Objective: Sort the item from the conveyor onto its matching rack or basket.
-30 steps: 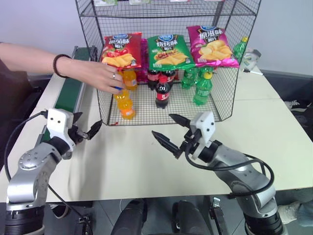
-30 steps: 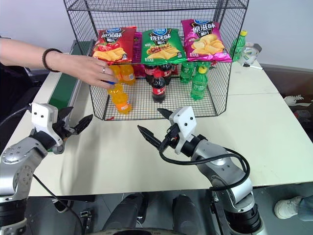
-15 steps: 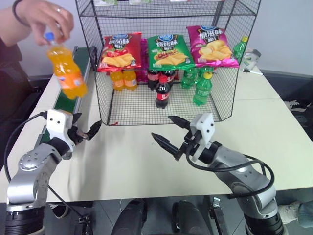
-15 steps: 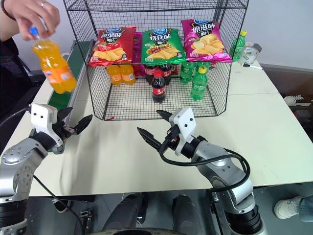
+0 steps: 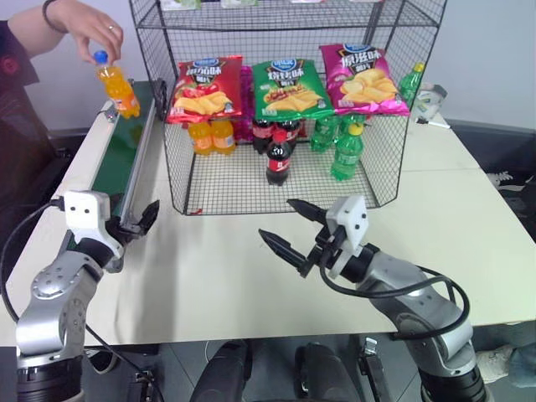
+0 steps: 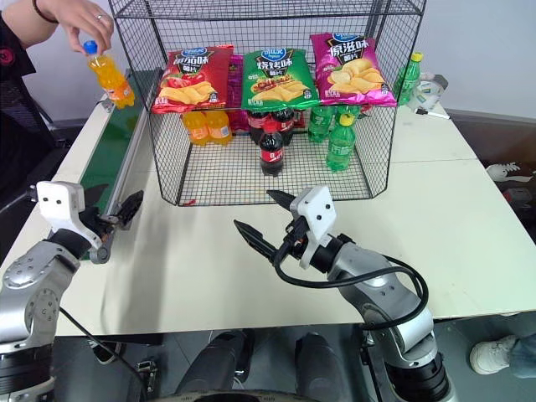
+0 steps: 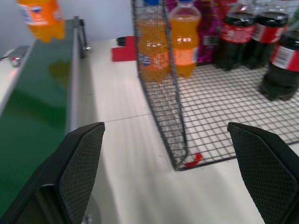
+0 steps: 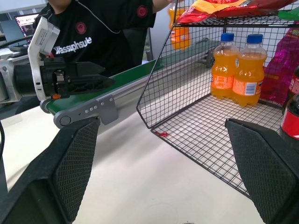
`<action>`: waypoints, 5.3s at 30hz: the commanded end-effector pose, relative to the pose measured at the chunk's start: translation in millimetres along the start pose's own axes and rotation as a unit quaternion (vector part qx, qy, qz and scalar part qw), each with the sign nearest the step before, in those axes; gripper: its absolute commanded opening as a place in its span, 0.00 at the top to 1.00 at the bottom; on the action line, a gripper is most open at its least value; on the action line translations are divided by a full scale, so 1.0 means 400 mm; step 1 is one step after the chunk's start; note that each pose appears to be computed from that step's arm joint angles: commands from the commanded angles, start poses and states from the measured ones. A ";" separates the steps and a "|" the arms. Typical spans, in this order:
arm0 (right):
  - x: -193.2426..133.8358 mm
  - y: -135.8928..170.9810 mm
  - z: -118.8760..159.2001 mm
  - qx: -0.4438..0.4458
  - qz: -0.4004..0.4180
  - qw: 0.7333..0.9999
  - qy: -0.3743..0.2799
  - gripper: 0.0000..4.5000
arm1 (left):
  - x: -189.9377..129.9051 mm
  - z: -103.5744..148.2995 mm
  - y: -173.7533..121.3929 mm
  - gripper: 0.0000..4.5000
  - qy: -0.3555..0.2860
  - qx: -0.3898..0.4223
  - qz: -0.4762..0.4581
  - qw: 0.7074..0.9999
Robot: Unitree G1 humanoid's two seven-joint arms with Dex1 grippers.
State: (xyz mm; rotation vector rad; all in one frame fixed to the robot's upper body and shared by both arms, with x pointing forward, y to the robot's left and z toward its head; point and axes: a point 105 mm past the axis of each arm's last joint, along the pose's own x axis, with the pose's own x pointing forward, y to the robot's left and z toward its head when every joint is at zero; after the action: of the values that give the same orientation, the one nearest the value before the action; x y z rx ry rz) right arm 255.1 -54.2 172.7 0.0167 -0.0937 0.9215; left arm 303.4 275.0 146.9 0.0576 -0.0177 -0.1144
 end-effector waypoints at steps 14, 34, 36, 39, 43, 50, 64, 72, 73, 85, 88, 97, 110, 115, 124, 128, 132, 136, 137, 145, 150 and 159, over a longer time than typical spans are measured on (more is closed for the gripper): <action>0.001 0.013 0.036 -0.014 0.007 0.999 -0.036 0.00 | 0.001 0.042 0.062 0.02 -0.043 0.017 0.070 0.997; 0.007 0.004 0.030 -0.009 0.012 0.999 -0.039 0.00 | -0.033 0.056 0.216 0.02 -0.045 0.033 0.225 0.973; 0.010 0.005 0.029 -0.010 0.013 0.999 -0.039 0.00 | -0.037 0.056 0.209 0.02 -0.054 0.041 0.217 0.974; 0.012 0.007 0.029 -0.010 0.014 0.999 -0.040 0.00 | -0.037 0.056 0.202 0.02 -0.054 0.066 0.207 0.975; 0.011 0.009 0.031 -0.011 0.015 0.999 -0.040 0.00 | -0.039 0.052 0.208 0.02 -0.056 0.067 0.214 0.973; 0.006 0.012 0.032 -0.011 0.017 0.999 -0.041 0.00 | -0.039 0.052 0.203 0.02 -0.064 0.067 0.209 0.973; 0.011 0.020 0.043 -0.012 0.022 0.999 -0.044 0.00 | -0.041 0.063 0.196 0.02 -0.079 0.056 0.192 0.977; 0.016 0.028 0.051 -0.012 0.024 0.999 -0.045 0.00 | -0.042 0.071 0.197 0.02 -0.085 0.054 0.191 0.976; 0.016 0.028 0.052 -0.012 0.025 0.999 -0.045 0.00 | -0.041 0.072 0.195 0.02 -0.085 0.053 0.189 0.977; 0.030 0.041 0.069 -0.011 0.028 0.998 -0.049 0.00 | -0.045 0.081 0.193 0.14 -0.093 0.050 0.186 0.977; 0.032 0.041 0.072 -0.011 0.027 0.998 -0.049 0.00 | -0.045 0.082 0.191 0.41 -0.091 0.052 0.185 0.977; 0.037 0.041 0.077 -0.010 0.029 0.998 -0.048 0.00 | -0.036 0.194 0.154 0.41 -0.156 0.046 0.138 0.977; 0.040 0.030 0.079 -0.010 0.023 0.998 -0.051 0.00 | 0.074 0.192 -0.140 0.41 -0.113 0.036 -0.112 0.986; 0.042 0.028 0.080 -0.011 0.020 0.998 -0.053 0.00 | 0.148 0.125 -0.189 0.41 -0.103 0.034 -0.098 0.989; 0.047 0.017 0.083 -0.016 0.002 0.998 -0.055 0.00 | 0.297 0.080 -0.249 0.41 -0.147 -0.014 -0.044 0.988; 0.043 0.003 0.072 -0.030 -0.011 0.999 -0.037 0.00 | 0.333 0.066 -0.279 0.41 -0.148 -0.016 -0.051 0.987; 0.034 -0.010 0.061 -0.036 -0.025 0.999 -0.026 0.00 | 0.358 0.058 -0.290 0.41 -0.147 -0.018 -0.050 0.988; 0.030 -0.010 0.054 -0.035 -0.029 0.999 -0.024 0.00 | 0.378 0.047 -0.282 0.41 -0.142 -0.021 -0.031 0.989; 0.030 -0.009 0.053 -0.035 -0.029 0.999 -0.024 0.00 | 0.380 0.043 -0.282 0.41 -0.141 -0.020 -0.029 0.989; 0.027 -0.006 0.049 -0.036 -0.028 0.999 -0.024 0.00 | 0.382 0.009 -0.278 0.41 -0.127 -0.033 -0.026 0.991; 0.027 -0.002 0.048 -0.036 -0.025 0.999 -0.024 0.00 | 0.371 0.003 -0.267 0.00 -0.129 -0.036 -0.029 0.991; 0.030 0.016 0.057 -0.034 -0.015 0.999 -0.027 0.00 | 0.336 0.039 -0.261 0.00 -0.162 -0.044 -0.049 0.985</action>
State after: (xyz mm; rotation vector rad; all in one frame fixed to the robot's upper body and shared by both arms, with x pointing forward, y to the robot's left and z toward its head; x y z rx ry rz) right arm 265.0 -46.9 179.9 -0.0206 -0.1039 0.8626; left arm 427.4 152.8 141.0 -0.0524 -0.2773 -0.2115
